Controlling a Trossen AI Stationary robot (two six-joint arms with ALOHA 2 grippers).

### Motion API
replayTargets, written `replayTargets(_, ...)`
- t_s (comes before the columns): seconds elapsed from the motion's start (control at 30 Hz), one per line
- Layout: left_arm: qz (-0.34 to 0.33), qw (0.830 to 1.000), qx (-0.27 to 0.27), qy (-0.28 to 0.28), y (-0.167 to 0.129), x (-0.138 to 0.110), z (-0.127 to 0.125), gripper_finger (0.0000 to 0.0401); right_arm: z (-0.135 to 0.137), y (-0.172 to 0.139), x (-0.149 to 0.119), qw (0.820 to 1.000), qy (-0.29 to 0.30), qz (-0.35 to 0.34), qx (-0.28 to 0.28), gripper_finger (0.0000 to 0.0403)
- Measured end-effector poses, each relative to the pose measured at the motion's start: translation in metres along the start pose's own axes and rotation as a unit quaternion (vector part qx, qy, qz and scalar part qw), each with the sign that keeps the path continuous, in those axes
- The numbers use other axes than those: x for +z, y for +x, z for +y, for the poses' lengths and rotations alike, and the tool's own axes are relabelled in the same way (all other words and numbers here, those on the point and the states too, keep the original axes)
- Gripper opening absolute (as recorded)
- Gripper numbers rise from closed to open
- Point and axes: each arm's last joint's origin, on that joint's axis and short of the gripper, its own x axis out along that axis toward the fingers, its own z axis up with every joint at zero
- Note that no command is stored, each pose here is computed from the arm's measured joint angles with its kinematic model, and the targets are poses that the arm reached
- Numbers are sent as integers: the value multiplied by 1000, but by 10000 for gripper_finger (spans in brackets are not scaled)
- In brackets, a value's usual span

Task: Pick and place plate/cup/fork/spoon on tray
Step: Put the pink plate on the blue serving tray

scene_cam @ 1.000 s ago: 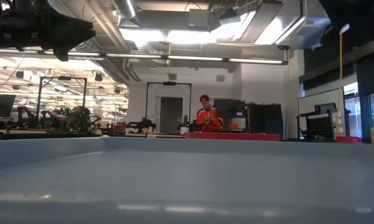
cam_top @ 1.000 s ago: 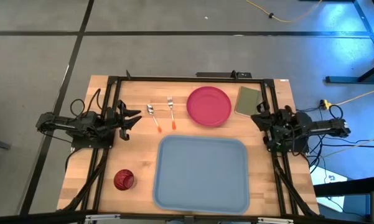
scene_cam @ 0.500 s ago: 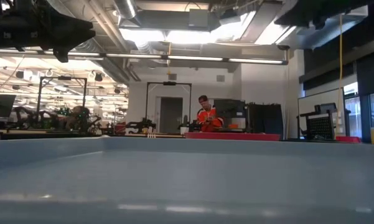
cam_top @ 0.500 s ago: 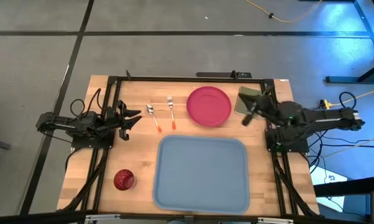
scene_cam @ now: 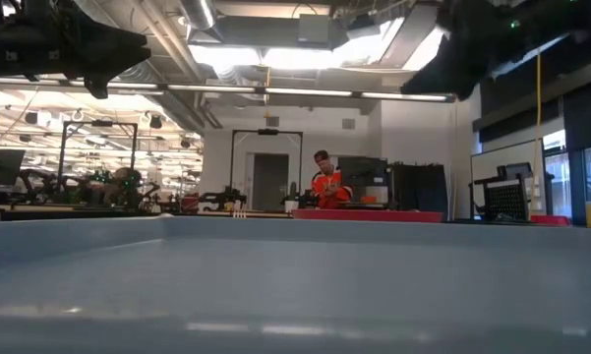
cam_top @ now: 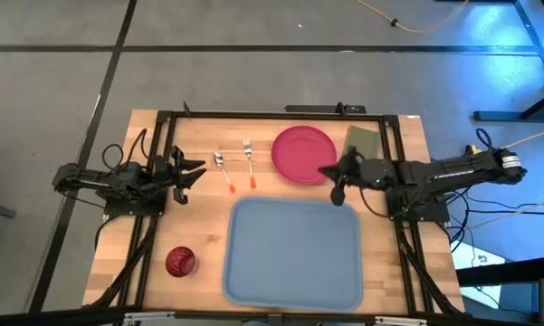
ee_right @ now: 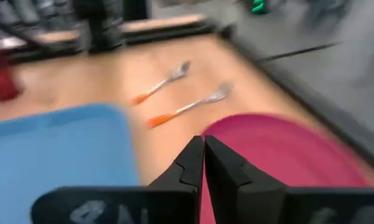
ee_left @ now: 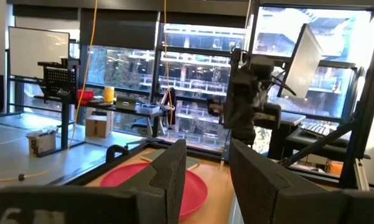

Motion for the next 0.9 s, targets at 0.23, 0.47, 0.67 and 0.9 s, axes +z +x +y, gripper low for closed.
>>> replayTargets(0.23, 0, 1000, 0, 0, 0, 0, 0, 115, -16, 29, 16, 987, 37, 151, 26, 20)
replayTargets(0.47, 0, 1000, 0, 0, 0, 0, 0, 115, -17, 64, 16, 964, -1, 246, 98, 20)
replayTargets(0.67, 0, 1000, 0, 0, 0, 0, 0, 115, -16, 81, -2, 952, -24, 288, 104, 22)
replayTargets(0.9, 0, 1000, 0, 0, 0, 0, 0, 115, -15, 84, 1, 957, -26, 269, 104, 34)
